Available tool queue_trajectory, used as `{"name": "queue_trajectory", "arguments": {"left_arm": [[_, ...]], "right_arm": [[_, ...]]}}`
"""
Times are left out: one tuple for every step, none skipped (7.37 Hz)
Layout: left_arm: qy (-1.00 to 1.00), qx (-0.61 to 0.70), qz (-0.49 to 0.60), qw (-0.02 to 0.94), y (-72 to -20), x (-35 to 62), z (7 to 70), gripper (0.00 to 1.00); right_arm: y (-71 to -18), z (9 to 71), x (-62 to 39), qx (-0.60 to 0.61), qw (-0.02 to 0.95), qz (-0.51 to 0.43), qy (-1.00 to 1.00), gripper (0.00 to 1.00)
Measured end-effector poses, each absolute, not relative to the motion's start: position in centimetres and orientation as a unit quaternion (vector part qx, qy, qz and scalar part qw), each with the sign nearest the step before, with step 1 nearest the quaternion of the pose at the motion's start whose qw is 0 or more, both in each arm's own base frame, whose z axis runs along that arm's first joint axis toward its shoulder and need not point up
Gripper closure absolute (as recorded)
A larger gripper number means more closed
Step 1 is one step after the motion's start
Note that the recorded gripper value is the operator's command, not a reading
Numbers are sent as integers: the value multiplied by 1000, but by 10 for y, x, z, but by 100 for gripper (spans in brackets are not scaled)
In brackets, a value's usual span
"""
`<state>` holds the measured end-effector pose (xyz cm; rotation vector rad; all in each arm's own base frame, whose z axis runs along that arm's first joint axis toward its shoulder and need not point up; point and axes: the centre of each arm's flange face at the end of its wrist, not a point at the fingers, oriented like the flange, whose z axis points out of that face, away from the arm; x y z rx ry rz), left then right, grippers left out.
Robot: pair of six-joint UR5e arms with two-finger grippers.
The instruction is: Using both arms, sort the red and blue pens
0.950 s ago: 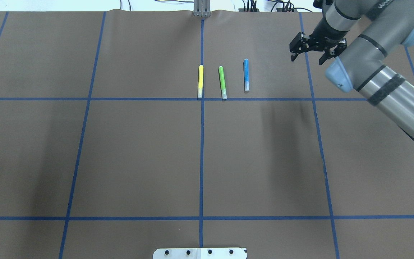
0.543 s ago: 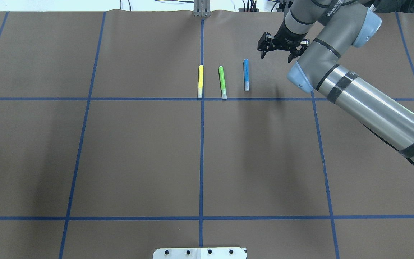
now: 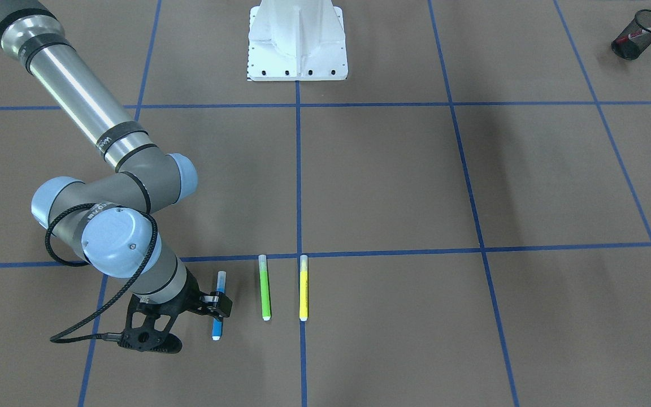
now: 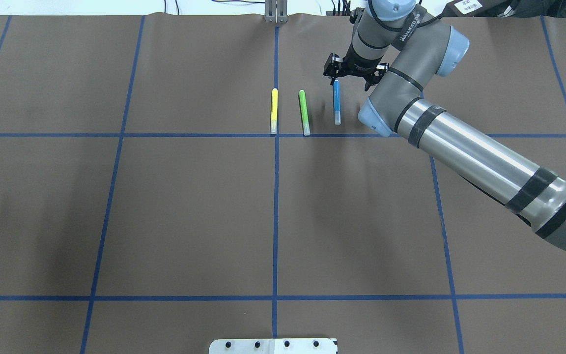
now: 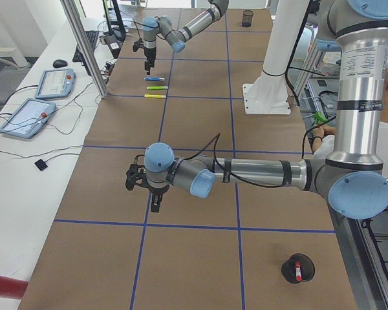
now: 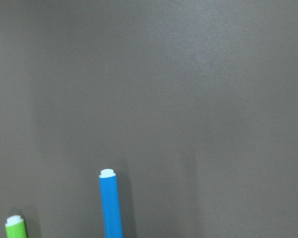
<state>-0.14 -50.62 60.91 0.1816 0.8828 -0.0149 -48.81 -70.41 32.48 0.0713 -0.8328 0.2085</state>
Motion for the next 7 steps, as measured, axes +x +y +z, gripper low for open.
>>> {"name": "queue_trajectory", "arguments": {"left_arm": [[427, 89, -7, 900, -506, -1, 608, 2], [427, 90, -6, 900, -505, -1, 606, 2], [427, 91, -6, 900, -504, -1, 605, 2], [427, 91, -6, 900, -503, -1, 605, 2], [427, 91, -6, 900, -502, -1, 605, 2], [427, 92, -6, 900, -502, -2, 604, 2], [427, 93, -6, 899, -502, -2, 604, 2]], "right_arm": [[-702, 330, -496, 37, 908, 98, -405, 23], [-700, 335, -503, 39, 907, 95, -408, 26], [-700, 335, -509, 39, 907, 92, -409, 31], [-700, 332, -516, 37, 907, 90, -409, 48], [-700, 331, -521, 36, 908, 89, -408, 89], [-700, 330, -523, 36, 908, 88, -408, 100], [-701, 330, -523, 35, 908, 88, -408, 100]]}}
